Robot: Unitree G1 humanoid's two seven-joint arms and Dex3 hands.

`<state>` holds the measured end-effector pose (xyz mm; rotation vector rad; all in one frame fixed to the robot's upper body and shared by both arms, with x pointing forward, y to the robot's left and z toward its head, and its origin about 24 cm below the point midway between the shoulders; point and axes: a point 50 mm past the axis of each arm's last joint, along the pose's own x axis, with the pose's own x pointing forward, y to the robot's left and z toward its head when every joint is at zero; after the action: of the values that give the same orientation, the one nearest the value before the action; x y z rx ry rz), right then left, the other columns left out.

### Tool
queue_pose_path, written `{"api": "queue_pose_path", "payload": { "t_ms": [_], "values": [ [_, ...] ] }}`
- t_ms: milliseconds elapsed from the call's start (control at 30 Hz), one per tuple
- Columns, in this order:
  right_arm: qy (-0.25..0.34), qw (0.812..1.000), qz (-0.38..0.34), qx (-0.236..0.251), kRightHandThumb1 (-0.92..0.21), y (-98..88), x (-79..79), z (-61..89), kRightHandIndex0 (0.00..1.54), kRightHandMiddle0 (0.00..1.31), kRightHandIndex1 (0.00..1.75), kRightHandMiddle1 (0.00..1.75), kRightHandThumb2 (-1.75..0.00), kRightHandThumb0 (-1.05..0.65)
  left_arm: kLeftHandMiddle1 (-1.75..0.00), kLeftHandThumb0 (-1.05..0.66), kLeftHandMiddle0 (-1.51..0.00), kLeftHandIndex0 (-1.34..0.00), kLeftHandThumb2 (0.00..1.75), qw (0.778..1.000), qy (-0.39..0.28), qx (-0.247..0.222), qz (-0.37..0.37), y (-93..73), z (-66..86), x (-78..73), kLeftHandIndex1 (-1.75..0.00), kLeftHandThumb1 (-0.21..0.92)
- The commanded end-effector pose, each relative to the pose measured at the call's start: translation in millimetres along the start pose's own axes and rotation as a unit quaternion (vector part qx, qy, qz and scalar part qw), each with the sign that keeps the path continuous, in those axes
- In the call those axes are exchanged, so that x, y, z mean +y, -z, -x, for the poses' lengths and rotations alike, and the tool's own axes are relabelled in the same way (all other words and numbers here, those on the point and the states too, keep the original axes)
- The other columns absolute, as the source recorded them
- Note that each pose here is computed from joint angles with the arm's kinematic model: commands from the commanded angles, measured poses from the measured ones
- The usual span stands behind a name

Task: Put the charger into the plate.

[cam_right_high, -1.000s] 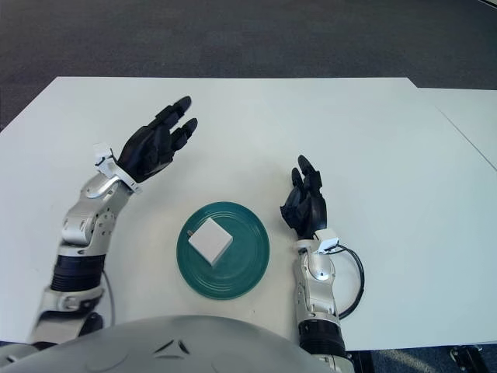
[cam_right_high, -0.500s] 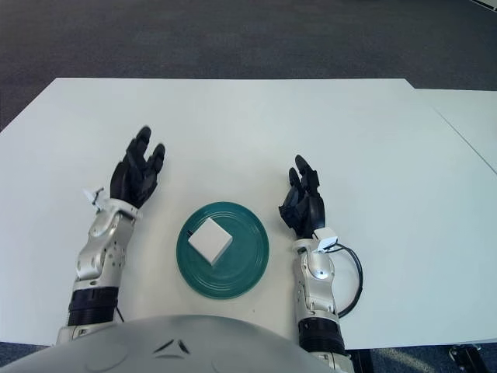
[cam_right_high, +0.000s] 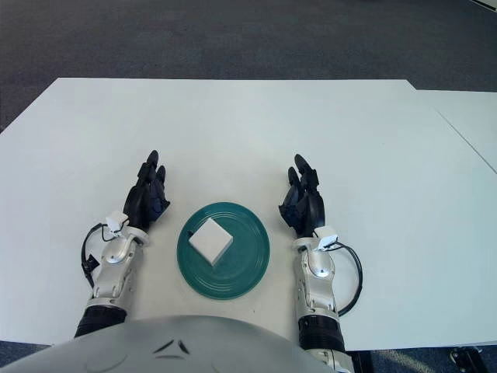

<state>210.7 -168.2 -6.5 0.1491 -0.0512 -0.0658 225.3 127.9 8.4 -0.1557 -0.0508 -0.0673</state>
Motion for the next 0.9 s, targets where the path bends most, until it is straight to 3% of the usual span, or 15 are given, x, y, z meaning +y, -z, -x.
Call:
{"api": "queue_pose_path", "payload": {
  "t_ms": [0, 167, 500, 867],
  "values": [
    [0.018, 0.995, -0.025, 0.1, -0.92, 34.9, -5.0, 29.1, 0.18, 0.0, 0.01, 0.45, -0.9, -0.85, 0.0, -1.05, 0.0, 0.0, 1.0, 1.0, -0.012, 0.017, -0.01, 6.5, 7.6, -1.3, 0.0, 0.92],
    [0.017, 0.994, -0.034, 0.1, -0.92, 34.1, -6.3, 28.9, 0.17, 0.0, 0.0, 0.43, -0.91, -0.82, 0.0, -1.05, 0.0, 0.0, 1.03, 0.999, -0.006, 0.038, -0.027, 7.4, 17.6, -1.5, 0.0, 0.92],
    [0.015, 0.994, -0.03, 0.104, -0.92, 32.7, -11.8, 32.9, 0.16, 0.0, 0.0, 0.41, -0.91, -0.81, 0.0, -1.05, 0.0, 0.0, 1.04, 0.999, -0.009, 0.05, 0.007, 9.8, 23.1, -10.7, 0.0, 0.92],
    [0.013, 0.995, -0.022, 0.101, -0.92, 29.1, -13.3, 36.1, 0.17, 0.0, 0.0, 0.42, -0.91, -0.81, 0.0, -1.05, 0.0, 0.0, 1.0, 0.999, -0.024, 0.024, 0.04, 9.6, 30.4, -15.1, 0.0, 0.92]
  ]
}}
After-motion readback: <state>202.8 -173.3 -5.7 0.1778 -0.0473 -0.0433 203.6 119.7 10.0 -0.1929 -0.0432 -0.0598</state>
